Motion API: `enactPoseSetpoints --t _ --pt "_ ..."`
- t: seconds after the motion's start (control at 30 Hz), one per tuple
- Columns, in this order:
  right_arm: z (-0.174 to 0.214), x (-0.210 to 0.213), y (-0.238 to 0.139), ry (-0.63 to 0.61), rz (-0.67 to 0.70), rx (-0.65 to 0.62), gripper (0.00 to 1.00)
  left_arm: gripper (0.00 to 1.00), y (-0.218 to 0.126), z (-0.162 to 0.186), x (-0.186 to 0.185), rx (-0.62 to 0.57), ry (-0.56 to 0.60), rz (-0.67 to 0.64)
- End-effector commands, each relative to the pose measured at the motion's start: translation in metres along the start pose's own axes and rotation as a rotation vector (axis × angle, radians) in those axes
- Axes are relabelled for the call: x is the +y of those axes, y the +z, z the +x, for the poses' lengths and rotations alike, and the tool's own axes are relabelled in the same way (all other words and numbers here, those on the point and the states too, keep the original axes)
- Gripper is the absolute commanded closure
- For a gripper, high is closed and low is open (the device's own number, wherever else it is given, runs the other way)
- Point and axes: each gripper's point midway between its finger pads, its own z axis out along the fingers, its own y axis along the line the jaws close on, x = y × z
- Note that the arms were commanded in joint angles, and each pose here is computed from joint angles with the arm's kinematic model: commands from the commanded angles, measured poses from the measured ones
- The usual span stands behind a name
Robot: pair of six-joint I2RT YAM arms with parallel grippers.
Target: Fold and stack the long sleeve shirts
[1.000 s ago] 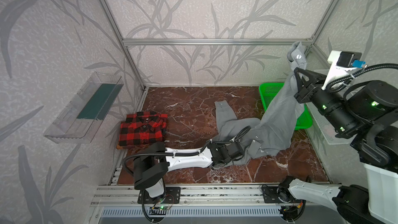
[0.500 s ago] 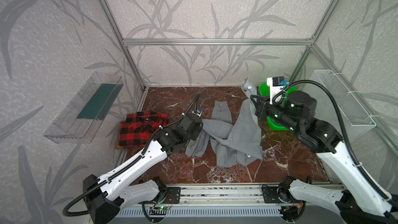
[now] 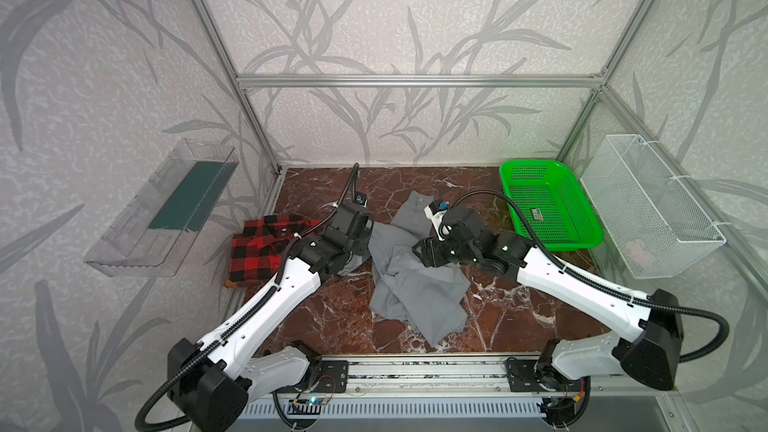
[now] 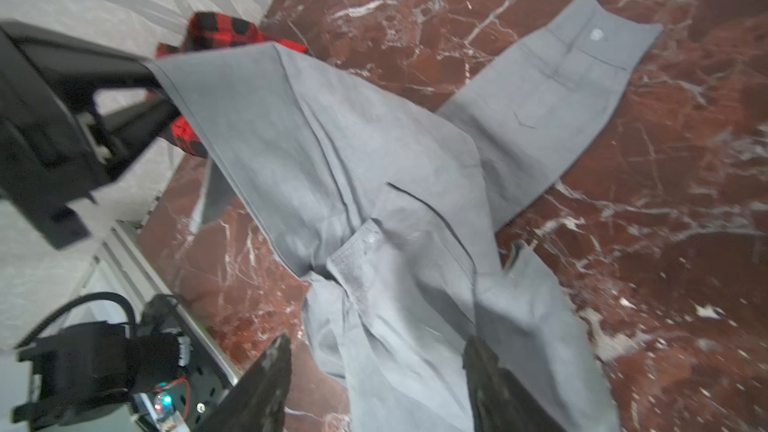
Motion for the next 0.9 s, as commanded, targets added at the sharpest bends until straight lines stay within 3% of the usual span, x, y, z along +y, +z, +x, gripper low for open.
enactPoseSetpoints --t 0.0,0.17,0.3,0.43,0.63,0.87 --pt "0.022 -0.021 -0.03 -0.007 0.086 0.017 0.33 1.0 -0.005 -0.007 0.004 -0.006 -0.045 0.006" --pt "0.075 0.0 -0.05 -0.003 0.041 0.075 0.33 1.0 -0.008 -0.007 0.003 0.006 -0.077 0.023" --pt "0.136 0.017 -0.034 0.108 -0.011 0.15 0.34 1.0 -0.008 -0.005 0.0 0.02 -0.087 0.043" --pt "0.181 0.011 -0.012 0.165 0.043 0.235 0.35 1.0 -0.009 -0.004 0.0 0.025 -0.086 0.044" --pt "0.201 0.004 0.007 0.266 0.008 0.21 0.37 1.0 -0.012 -0.003 0.001 0.025 -0.083 0.047" --pt "0.211 0.009 0.031 0.245 -0.023 0.21 0.46 1.0 -0.014 -0.003 0.001 0.022 -0.09 0.055"
